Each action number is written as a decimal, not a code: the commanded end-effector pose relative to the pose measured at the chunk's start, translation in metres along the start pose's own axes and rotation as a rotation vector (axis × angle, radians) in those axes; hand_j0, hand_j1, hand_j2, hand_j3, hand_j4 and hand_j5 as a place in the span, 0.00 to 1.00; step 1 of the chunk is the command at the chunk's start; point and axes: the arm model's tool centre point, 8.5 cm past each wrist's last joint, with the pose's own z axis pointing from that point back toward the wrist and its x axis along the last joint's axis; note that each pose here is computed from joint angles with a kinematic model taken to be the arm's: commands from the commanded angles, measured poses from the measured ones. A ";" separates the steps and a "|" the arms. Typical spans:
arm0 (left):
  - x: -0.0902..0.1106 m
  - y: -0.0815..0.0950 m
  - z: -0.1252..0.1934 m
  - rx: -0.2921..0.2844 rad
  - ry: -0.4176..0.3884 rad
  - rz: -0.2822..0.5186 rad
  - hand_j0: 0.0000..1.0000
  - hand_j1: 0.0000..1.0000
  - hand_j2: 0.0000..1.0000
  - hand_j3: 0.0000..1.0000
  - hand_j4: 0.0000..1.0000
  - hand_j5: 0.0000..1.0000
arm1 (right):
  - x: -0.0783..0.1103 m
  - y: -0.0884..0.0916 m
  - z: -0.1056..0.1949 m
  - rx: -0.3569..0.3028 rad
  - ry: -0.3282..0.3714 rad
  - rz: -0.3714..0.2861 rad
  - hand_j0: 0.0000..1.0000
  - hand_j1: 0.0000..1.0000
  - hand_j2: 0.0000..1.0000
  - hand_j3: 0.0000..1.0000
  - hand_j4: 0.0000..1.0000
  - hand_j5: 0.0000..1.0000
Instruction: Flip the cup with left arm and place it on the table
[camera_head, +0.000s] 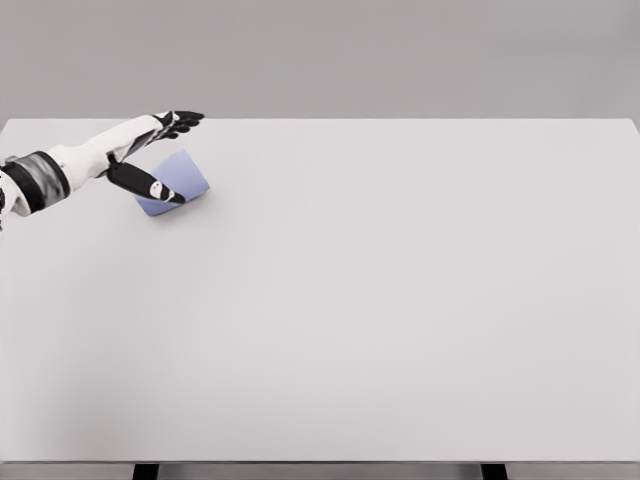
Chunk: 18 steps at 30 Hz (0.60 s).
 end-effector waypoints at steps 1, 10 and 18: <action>0.001 -0.001 -0.004 -0.001 -0.005 0.004 1.00 1.00 1.00 1.00 1.00 1.00 | 0.000 0.000 0.000 0.000 0.001 0.000 1.00 1.00 1.00 1.00 1.00 1.00; 0.001 0.006 -0.001 0.021 0.000 -0.007 1.00 1.00 1.00 1.00 1.00 1.00 | 0.000 0.000 0.000 0.000 -0.001 0.000 1.00 1.00 1.00 1.00 1.00 1.00; -0.003 0.002 -0.011 0.036 0.043 -0.079 1.00 1.00 1.00 1.00 1.00 1.00 | 0.000 0.000 0.000 0.000 0.001 0.000 1.00 1.00 1.00 1.00 1.00 1.00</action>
